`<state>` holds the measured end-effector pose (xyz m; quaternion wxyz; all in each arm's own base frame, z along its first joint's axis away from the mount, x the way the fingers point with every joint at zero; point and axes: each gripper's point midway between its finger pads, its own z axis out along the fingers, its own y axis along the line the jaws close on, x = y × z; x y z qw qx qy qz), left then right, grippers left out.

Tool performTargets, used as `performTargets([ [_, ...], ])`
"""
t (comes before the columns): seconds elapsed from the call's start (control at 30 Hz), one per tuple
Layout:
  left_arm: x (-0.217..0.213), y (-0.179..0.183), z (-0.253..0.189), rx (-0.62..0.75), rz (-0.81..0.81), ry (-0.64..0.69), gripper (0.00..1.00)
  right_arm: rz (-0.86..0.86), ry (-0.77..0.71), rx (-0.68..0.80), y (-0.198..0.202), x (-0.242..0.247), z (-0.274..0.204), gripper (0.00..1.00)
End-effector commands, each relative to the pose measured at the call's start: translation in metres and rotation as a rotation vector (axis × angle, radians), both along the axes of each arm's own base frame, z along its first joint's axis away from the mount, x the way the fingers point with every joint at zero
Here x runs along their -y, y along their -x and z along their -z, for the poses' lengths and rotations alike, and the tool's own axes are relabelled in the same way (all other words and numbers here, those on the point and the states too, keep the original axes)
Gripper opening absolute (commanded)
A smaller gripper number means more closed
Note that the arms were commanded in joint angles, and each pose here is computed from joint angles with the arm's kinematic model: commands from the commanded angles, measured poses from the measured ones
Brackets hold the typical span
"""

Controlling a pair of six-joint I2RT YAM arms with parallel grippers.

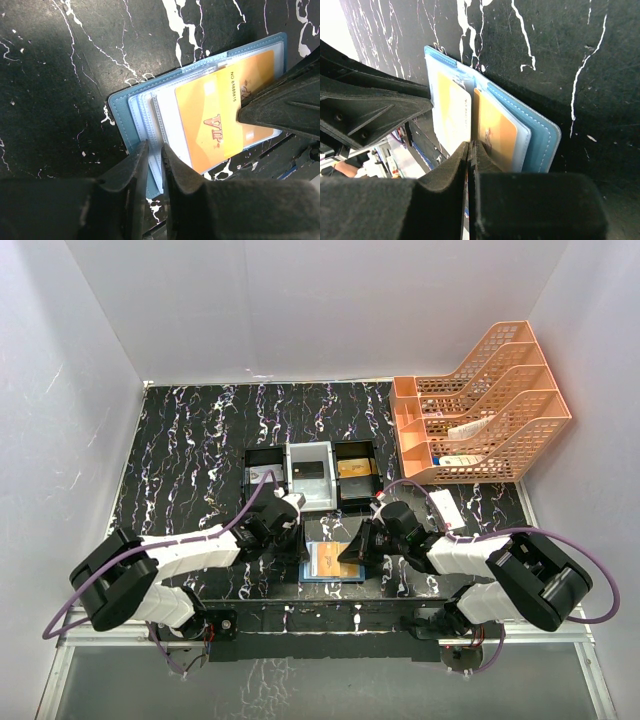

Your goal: Take the credit cards out of the card holder

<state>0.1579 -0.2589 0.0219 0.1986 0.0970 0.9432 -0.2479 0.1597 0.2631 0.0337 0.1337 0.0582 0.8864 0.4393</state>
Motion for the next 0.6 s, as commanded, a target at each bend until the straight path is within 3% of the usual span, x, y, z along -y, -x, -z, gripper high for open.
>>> performTargets([
  [0.0, -0.006, -0.002, -0.011, 0.039, -0.007, -0.01, 0.19, -0.019, -0.027, 0.045, -0.003, -0.002, -0.007, 0.0],
  [0.17, 0.012, -0.012, -0.047, 0.123, -0.001, 0.126, 0.34, -0.025, -0.022, 0.04, -0.005, -0.004, -0.006, 0.0],
  [0.27, 0.03, -0.011, -0.062, 0.139, 0.049, 0.223, 0.38, -0.019, -0.009, 0.043, -0.007, -0.003, -0.004, 0.0],
  [0.4, 0.045, -0.005, -0.055, 0.089, 0.11, 0.26, 0.36, -0.014, 0.019, 0.045, -0.009, -0.001, -0.001, 0.0],
  [0.57, 0.04, 0.004, -0.019, -0.005, 0.105, 0.186, 0.27, -0.013, 0.022, 0.052, -0.011, -0.002, -0.002, 0.0],
])
